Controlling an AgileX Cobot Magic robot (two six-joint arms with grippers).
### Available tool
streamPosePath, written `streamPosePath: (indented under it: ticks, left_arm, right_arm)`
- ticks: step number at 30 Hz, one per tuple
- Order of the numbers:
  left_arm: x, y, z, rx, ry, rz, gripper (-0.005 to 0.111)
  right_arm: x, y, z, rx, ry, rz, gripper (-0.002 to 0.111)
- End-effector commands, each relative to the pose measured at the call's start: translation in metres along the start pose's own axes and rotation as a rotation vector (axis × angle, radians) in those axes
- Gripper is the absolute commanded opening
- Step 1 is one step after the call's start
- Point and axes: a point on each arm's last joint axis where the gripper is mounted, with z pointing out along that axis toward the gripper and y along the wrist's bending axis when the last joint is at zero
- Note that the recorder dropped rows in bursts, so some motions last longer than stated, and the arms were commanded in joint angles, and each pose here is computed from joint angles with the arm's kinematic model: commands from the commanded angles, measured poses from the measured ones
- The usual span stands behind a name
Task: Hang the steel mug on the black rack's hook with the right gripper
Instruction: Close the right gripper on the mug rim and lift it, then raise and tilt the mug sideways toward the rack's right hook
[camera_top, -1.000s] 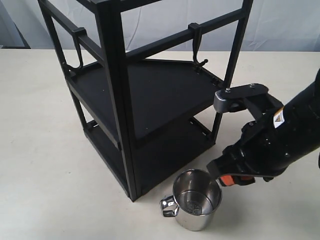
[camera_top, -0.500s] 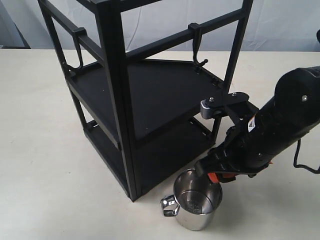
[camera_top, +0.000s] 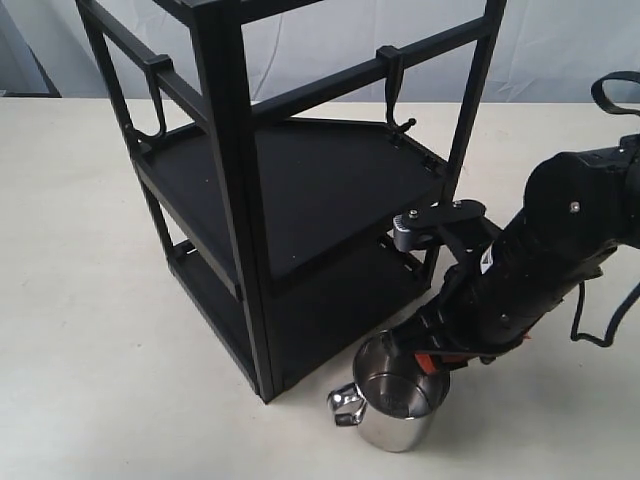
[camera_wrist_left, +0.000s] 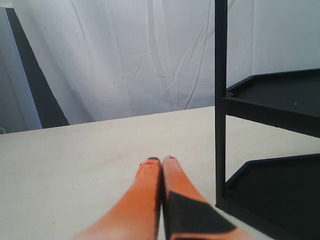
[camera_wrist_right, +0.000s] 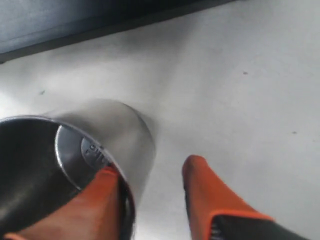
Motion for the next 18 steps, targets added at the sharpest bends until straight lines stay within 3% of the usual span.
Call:
streamPosePath:
  ticks: [1,6,8,13,18]
  left_arm:
    - [-0.001,0.000,0.000,0.004,-0.010,-0.002,0.002]
    - [-0.001,0.000,0.000,0.004,-0.010,-0.002,0.002]
    - [-0.001,0.000,0.000,0.004,-0.010,-0.002,0.002]
    - [-0.001,0.000,0.000,0.004,-0.010,-0.002,0.002]
    - [-0.001,0.000,0.000,0.004,-0.010,-0.002,0.002]
  right_arm:
    - [-0.003,0.001,0.000,-0.002,-0.024,-0.016,0.000]
    - [0.015,0.008,-0.015,-0.059,0.111,-0.039,-0.001]
    - [0.021,0.015,-0.034,-0.124,0.027,-0.052,-0.001]
    - [0.037,0.007,-0.073,-0.257,-0.086,0.077,-0.001]
    - [0.038,-0.009,-0.097,-0.511,-0.142,0.145,-0.001]
